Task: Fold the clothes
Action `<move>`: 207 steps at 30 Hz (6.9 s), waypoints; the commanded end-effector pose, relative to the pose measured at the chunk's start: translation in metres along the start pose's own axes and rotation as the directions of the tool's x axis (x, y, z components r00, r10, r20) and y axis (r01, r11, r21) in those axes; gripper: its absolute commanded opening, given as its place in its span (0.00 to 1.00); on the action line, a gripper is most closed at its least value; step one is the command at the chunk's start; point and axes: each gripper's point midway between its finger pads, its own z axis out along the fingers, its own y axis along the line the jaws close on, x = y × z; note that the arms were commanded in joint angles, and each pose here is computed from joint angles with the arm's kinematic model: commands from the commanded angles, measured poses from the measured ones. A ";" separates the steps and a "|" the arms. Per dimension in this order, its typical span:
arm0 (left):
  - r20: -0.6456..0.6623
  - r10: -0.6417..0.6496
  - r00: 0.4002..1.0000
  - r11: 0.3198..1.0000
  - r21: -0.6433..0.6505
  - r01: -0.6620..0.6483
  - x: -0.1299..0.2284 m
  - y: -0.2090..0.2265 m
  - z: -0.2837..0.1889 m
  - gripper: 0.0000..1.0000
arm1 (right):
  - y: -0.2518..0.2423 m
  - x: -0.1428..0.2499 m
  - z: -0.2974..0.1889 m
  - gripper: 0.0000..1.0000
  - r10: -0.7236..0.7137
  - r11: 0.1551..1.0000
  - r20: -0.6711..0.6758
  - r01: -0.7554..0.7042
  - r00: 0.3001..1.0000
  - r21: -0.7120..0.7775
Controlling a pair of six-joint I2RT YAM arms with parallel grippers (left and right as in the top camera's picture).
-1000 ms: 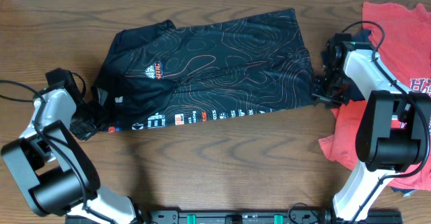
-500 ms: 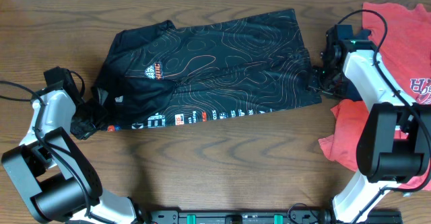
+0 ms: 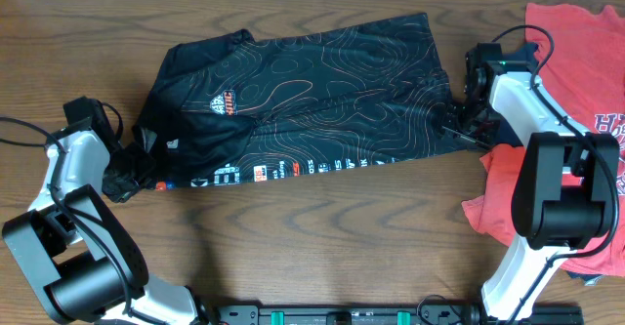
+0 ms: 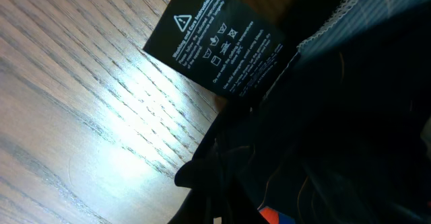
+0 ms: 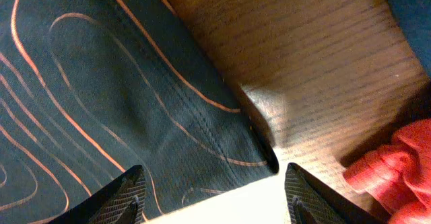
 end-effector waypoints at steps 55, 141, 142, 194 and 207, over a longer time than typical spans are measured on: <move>0.020 -0.165 0.986 0.983 -0.080 0.166 0.018 0.037 -0.065 0.63 | -0.034 0.053 -0.020 0.38 -0.009 0.980 -0.171 0.043 0.985 0.195; 0.266 0.245 0.932 0.878 0.346 -0.330 -0.092 -0.212 0.044 0.23 | 0.128 -0.173 -0.002 0.16 -0.134 0.934 0.546 0.289 0.827 -0.209; 0.266 0.245 0.932 0.878 0.346 -0.330 -0.092 -0.212 0.044 0.23 | 0.127 -0.173 -0.001 0.17 -0.135 0.935 0.543 0.288 0.829 -0.208; -0.197 0.097 0.976 0.942 0.335 -0.026 0.005 -0.079 -0.084 0.06 | -0.009 -0.039 -0.087 0.01 -0.126 0.987 0.106 0.114 0.986 0.117; -0.367 0.066 0.928 0.977 0.211 0.014 0.045 -0.040 -0.075 0.06 | -0.037 0.008 -0.090 0.01 -0.125 0.965 -0.096 0.143 0.988 0.220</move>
